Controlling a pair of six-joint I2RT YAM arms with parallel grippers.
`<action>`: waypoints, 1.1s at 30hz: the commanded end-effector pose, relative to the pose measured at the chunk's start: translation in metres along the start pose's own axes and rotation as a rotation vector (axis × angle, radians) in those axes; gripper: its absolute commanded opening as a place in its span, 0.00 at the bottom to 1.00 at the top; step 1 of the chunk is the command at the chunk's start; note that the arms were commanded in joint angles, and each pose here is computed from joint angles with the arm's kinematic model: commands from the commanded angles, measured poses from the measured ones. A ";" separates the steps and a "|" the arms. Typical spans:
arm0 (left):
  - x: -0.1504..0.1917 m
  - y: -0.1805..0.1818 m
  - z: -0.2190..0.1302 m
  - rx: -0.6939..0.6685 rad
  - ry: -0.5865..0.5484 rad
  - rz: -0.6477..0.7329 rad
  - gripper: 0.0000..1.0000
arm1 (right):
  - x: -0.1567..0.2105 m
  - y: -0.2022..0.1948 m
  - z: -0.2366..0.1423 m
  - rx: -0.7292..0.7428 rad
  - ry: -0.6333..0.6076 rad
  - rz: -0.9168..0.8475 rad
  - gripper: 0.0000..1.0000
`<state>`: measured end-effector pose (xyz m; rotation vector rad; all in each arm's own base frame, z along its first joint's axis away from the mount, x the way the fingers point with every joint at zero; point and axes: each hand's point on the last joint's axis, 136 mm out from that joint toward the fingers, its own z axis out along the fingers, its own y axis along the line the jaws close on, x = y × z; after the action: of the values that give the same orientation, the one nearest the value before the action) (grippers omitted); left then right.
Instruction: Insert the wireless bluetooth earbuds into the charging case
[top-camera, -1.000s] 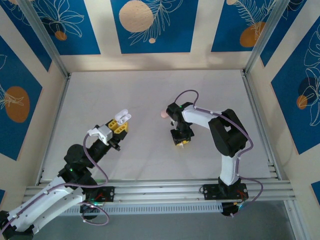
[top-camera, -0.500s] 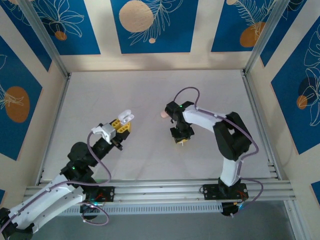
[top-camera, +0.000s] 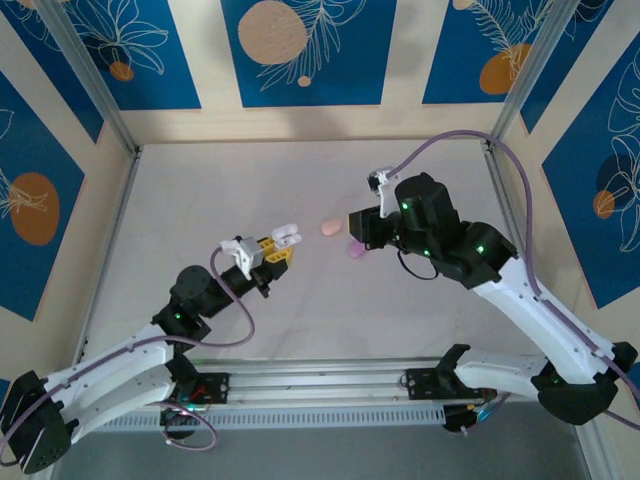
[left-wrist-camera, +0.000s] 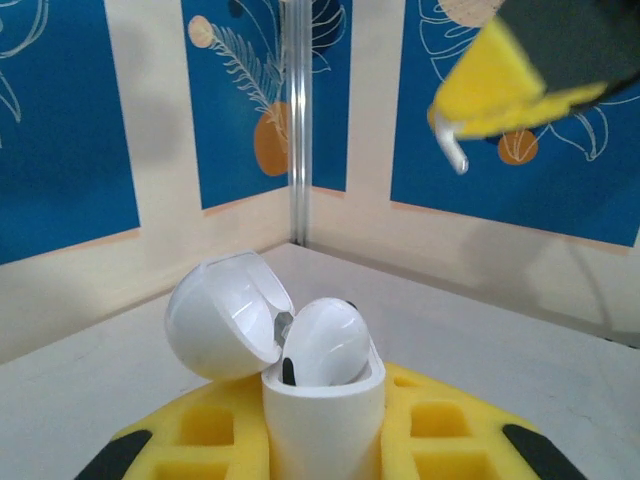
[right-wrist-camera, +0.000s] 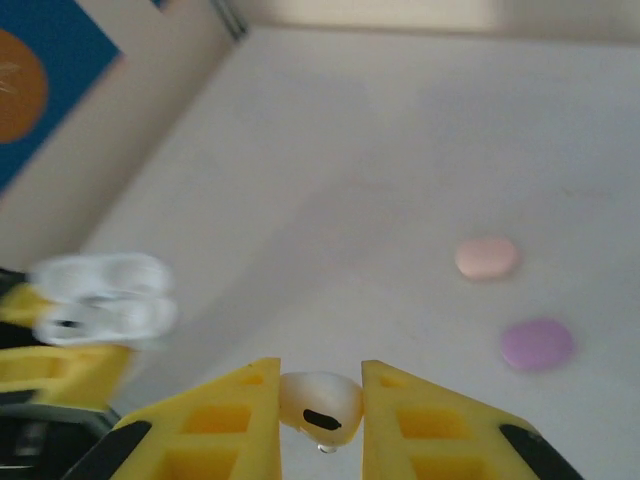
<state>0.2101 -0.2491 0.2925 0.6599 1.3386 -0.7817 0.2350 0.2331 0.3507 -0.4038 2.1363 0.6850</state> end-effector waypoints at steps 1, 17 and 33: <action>-0.031 -0.018 0.004 0.092 -0.109 -0.032 0.13 | -0.012 0.028 0.009 -0.067 -0.033 -0.054 0.22; -0.040 -0.022 0.005 0.098 -0.139 -0.041 0.13 | 0.004 0.073 0.050 -0.150 0.048 -0.176 0.21; -0.048 -0.013 0.000 0.044 -0.174 -0.049 0.12 | 0.024 0.079 0.057 -0.165 0.097 -0.207 0.20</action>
<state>0.2017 -0.2587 0.3072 0.6486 1.2743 -0.8674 0.2192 0.3252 0.3289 -0.7196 2.1133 0.7379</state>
